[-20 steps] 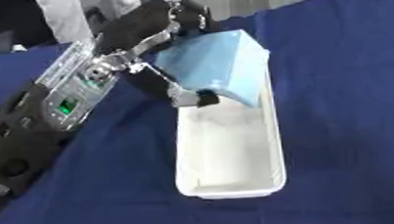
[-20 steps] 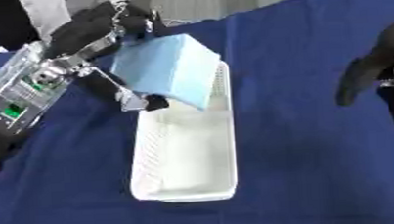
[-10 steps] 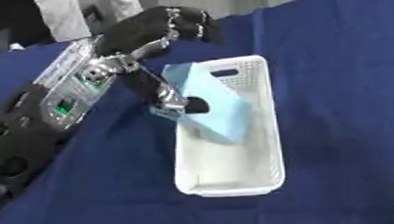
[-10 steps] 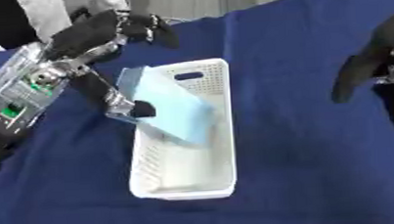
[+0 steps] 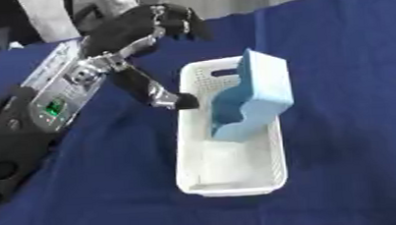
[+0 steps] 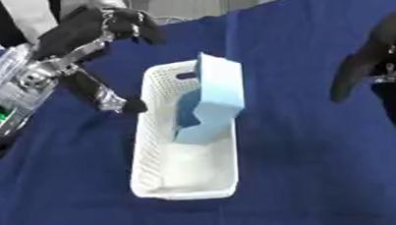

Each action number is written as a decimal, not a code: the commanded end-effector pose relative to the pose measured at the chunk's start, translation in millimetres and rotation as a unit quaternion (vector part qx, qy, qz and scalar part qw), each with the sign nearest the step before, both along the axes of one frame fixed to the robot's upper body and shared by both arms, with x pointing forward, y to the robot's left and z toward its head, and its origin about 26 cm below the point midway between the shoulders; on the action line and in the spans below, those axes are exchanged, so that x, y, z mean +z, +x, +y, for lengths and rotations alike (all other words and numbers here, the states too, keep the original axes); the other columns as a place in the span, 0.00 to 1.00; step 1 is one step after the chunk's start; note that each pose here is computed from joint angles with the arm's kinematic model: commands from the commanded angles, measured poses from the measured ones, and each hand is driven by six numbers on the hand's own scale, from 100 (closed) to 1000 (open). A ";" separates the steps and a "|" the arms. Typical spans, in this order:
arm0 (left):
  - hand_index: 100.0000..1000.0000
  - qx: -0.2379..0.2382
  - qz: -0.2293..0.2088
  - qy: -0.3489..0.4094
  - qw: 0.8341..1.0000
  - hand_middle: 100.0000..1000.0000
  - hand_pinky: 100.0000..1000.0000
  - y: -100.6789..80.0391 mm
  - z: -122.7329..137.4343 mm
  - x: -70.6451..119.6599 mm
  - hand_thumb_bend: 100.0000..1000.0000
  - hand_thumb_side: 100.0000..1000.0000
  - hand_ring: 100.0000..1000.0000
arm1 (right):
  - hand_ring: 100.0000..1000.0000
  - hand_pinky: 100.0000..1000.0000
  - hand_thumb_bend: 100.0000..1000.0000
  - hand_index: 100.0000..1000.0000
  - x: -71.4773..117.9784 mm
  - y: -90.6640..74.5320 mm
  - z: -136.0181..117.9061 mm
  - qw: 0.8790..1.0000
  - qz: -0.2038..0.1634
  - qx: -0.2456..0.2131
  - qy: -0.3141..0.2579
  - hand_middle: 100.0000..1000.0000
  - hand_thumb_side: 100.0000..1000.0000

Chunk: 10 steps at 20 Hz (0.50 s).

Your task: Pick up objects on the table and place them in the box.

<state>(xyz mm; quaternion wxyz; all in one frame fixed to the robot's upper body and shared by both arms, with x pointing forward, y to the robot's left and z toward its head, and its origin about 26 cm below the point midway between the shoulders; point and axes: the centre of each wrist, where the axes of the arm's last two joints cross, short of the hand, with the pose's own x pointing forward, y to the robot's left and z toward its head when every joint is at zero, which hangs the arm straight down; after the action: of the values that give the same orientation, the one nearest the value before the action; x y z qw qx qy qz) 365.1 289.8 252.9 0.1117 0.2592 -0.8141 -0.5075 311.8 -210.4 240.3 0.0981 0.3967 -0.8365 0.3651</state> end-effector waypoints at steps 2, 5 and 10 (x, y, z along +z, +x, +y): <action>0.72 0.024 -0.062 -0.100 0.993 0.57 0.33 -14.1 32.1 17.4 0.00 0.76 0.53 | 0.66 0.55 0.00 0.85 5.5 -1.6 -2.9 1.000 -0.017 -0.007 0.000 0.78 0.77; 0.70 0.061 -0.090 -0.203 0.973 0.54 0.26 -22.8 52.9 11.9 0.00 0.79 0.49 | 0.66 0.55 0.00 0.86 5.2 -1.6 -4.4 1.000 -0.021 -0.012 -0.002 0.78 0.77; 0.79 0.057 -0.092 -0.338 0.935 0.60 0.33 -33.5 62.8 -6.3 0.18 0.92 0.55 | 0.66 0.55 0.00 0.86 3.7 -1.7 -6.3 0.999 -0.028 -0.018 -0.005 0.78 0.77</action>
<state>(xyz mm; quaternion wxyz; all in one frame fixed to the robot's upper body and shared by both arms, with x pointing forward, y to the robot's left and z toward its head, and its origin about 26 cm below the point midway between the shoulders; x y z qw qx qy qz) 336.2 349.4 235.0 0.1627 0.3003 -0.9181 -0.2011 311.9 -214.0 239.8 0.0969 0.3810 -0.8433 0.3663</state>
